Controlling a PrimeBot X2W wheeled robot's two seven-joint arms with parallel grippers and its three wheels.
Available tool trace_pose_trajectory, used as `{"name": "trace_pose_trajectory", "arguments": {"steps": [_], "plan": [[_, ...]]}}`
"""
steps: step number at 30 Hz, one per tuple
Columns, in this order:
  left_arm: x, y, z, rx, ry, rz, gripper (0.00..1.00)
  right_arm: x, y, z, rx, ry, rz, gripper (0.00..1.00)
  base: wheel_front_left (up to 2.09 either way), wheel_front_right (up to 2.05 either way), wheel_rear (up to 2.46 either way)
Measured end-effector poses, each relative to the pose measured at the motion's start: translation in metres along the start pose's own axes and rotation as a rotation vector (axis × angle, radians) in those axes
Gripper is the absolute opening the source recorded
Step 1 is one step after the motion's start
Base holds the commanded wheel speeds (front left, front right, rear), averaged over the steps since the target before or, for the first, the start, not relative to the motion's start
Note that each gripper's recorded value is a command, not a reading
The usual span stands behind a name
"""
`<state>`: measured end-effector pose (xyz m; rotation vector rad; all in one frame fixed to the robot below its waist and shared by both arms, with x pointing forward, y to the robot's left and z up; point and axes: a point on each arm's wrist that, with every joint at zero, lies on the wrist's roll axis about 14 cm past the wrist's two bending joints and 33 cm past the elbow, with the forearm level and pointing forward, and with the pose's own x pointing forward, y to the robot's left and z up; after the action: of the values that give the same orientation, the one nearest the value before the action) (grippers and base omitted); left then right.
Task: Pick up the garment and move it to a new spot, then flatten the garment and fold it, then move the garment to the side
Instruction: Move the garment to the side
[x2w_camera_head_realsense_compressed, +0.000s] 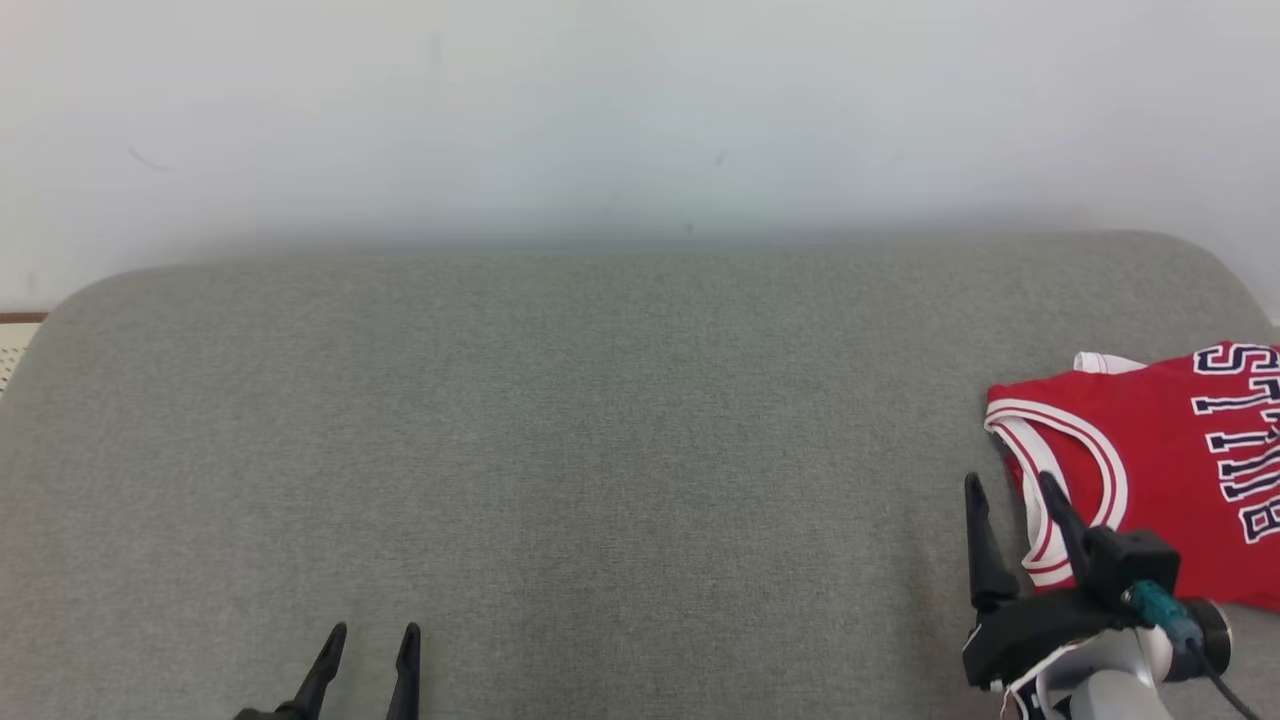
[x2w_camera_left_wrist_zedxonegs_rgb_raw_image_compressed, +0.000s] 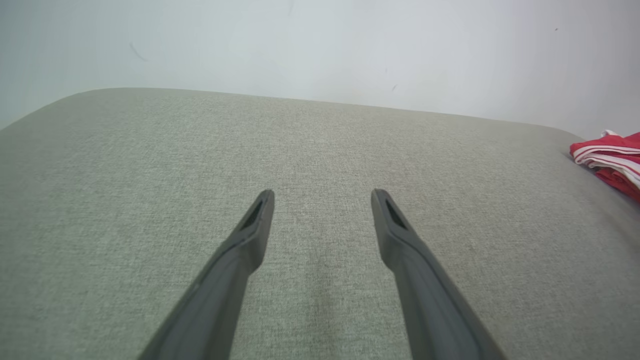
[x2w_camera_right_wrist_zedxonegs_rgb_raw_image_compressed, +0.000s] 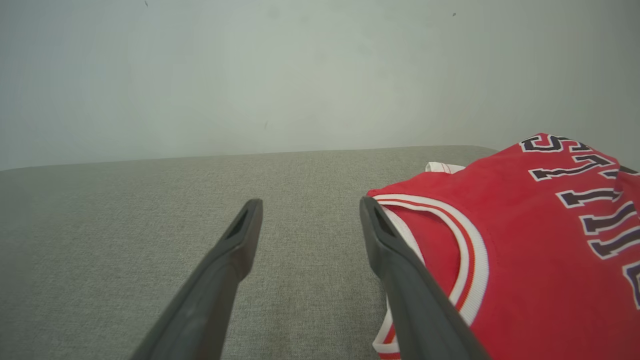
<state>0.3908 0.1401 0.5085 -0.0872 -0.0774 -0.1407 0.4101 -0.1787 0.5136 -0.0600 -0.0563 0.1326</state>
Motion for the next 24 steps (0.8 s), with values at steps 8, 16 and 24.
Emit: {"name": "trace_pose_trajectory", "arguments": {"steps": [8,16,24], "plan": [[-0.014,0.019,0.01,0.025,-0.028,0.079,1.0,-0.012,0.016,0.0,0.026,-0.009,0.021,1.0,0.0,0.0,0.0],[-0.025,0.032,0.02,0.032,-0.054,0.131,1.0,-0.023,0.022,0.007,0.04,-0.037,0.021,1.0,0.0,0.0,0.0],[-0.026,0.033,0.025,0.035,-0.071,0.136,1.0,-0.031,0.027,0.004,0.048,-0.032,0.024,1.0,0.0,0.0,0.0]]}}
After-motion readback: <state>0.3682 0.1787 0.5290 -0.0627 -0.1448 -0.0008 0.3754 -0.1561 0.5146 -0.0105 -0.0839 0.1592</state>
